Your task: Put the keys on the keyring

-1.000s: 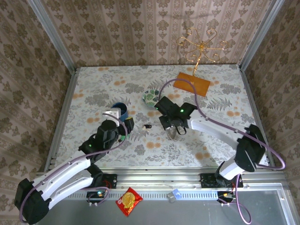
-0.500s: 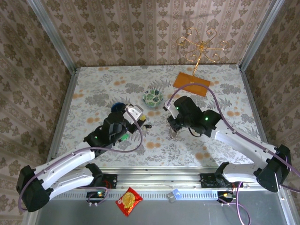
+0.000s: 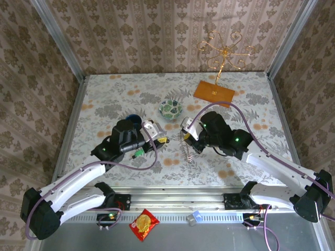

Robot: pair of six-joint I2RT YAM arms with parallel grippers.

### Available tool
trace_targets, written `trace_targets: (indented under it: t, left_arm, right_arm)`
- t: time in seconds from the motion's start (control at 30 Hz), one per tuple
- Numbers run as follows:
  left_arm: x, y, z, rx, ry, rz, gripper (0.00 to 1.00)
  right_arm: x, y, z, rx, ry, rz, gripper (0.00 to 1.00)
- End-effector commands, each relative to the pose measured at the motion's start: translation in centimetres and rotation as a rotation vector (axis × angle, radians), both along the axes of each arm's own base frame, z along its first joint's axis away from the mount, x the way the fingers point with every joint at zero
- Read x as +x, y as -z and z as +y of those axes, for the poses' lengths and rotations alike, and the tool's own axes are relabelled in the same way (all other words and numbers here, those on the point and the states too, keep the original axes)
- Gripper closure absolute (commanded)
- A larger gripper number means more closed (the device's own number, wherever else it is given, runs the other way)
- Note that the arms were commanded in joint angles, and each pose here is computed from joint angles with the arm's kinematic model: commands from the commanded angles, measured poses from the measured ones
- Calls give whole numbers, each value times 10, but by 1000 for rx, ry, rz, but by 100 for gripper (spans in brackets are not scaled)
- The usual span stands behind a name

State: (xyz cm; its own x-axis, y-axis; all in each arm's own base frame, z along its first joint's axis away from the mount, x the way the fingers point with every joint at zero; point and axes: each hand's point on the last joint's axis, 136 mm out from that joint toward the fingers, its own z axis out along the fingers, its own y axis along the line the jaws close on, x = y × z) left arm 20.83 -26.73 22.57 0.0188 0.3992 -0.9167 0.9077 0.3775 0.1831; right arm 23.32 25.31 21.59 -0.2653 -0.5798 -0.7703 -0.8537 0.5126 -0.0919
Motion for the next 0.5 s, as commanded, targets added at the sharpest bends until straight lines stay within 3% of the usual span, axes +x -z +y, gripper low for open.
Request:
trace_targets:
  t: [0.0,0.2,0.47]
  left_arm:
    - [-32,-1,-17,-74,191,133,40]
    - [-36,8,-33,-191,232,279,44]
    - [-40,18,-45,-226,292,363,46]
  right_arm:
    - [-1,-14,8,54,-55,-55,100]
    - [-3,-17,13,88,-75,-57,100]
    - [-8,-15,20,106,-106,-35,100]
